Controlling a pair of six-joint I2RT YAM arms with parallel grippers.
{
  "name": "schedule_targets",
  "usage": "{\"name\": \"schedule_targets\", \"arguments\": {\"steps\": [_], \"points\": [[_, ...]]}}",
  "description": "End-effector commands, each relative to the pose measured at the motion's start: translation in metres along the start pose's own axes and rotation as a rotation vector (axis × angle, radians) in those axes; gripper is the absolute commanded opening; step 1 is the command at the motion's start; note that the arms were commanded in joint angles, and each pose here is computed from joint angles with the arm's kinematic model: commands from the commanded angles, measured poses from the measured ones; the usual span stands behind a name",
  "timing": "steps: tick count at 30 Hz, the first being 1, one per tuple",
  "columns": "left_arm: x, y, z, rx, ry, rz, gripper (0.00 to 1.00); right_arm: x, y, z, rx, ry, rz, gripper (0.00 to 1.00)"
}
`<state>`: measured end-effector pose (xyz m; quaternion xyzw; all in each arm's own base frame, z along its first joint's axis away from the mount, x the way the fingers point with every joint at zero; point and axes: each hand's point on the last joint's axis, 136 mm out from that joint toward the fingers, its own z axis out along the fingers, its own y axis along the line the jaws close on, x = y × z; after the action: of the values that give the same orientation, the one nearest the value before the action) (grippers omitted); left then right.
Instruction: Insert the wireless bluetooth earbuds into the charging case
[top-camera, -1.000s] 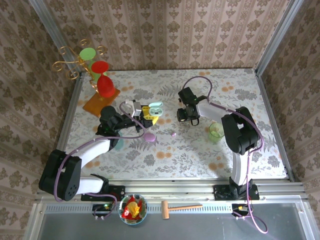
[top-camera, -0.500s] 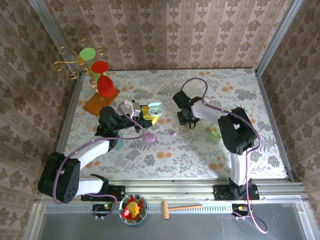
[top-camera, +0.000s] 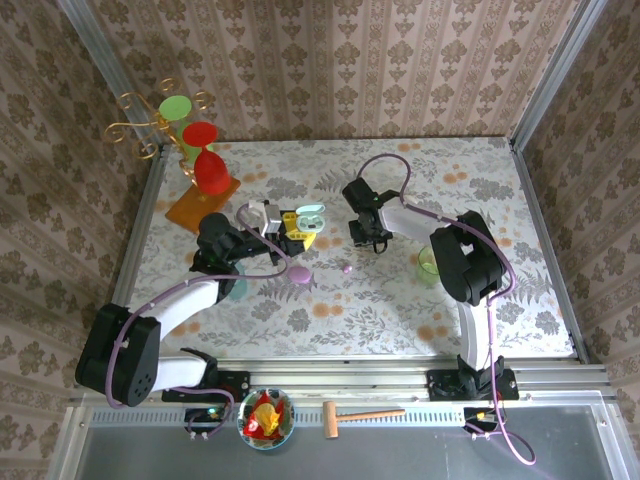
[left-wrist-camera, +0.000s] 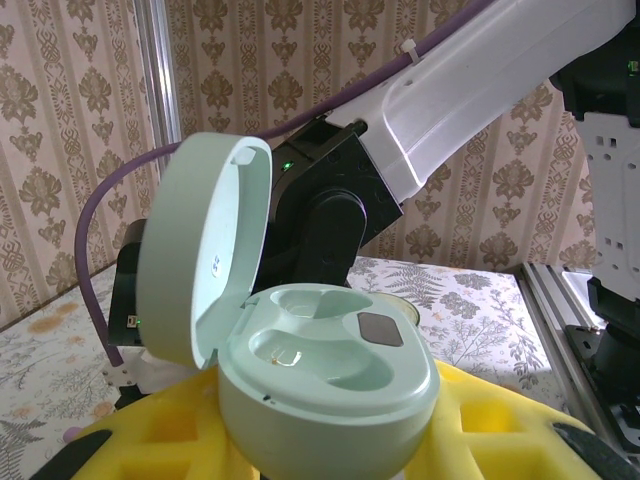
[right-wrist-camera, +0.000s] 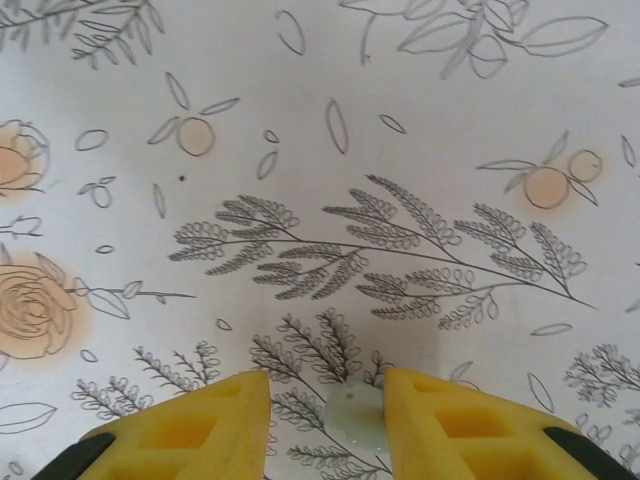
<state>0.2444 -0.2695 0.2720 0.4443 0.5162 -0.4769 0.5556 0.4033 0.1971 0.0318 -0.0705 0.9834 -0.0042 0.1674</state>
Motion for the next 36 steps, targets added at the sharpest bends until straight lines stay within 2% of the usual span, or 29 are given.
{"name": "schedule_targets", "arguments": {"steps": [1,6,9,13,23,27,36], "points": [[-0.011,-0.002,-0.003,0.001,-0.027,0.039,0.31,-0.005,0.006,-0.005,-0.031,-0.012,-0.027,0.35],[-0.012,-0.002,-0.004,-0.001,-0.031,0.042,0.31,-0.007,-0.007,-0.014,0.05,-0.043,-0.07,0.41],[-0.013,-0.003,-0.005,-0.001,-0.033,0.043,0.31,-0.007,-0.005,-0.023,0.054,-0.07,-0.164,0.42],[-0.013,-0.003,-0.006,-0.003,-0.032,0.043,0.31,-0.003,-0.006,-0.028,0.03,-0.047,-0.254,0.43],[-0.013,-0.002,-0.005,-0.001,-0.039,0.035,0.31,-0.004,0.006,-0.002,-0.095,0.047,-0.224,0.56],[-0.013,-0.002,-0.005,-0.002,-0.034,0.036,0.31,-0.003,0.011,0.006,-0.143,0.068,-0.208,0.56],[-0.013,-0.001,-0.005,-0.001,-0.034,0.035,0.31,0.014,0.002,0.008,-0.15,0.105,-0.188,0.56]]}}
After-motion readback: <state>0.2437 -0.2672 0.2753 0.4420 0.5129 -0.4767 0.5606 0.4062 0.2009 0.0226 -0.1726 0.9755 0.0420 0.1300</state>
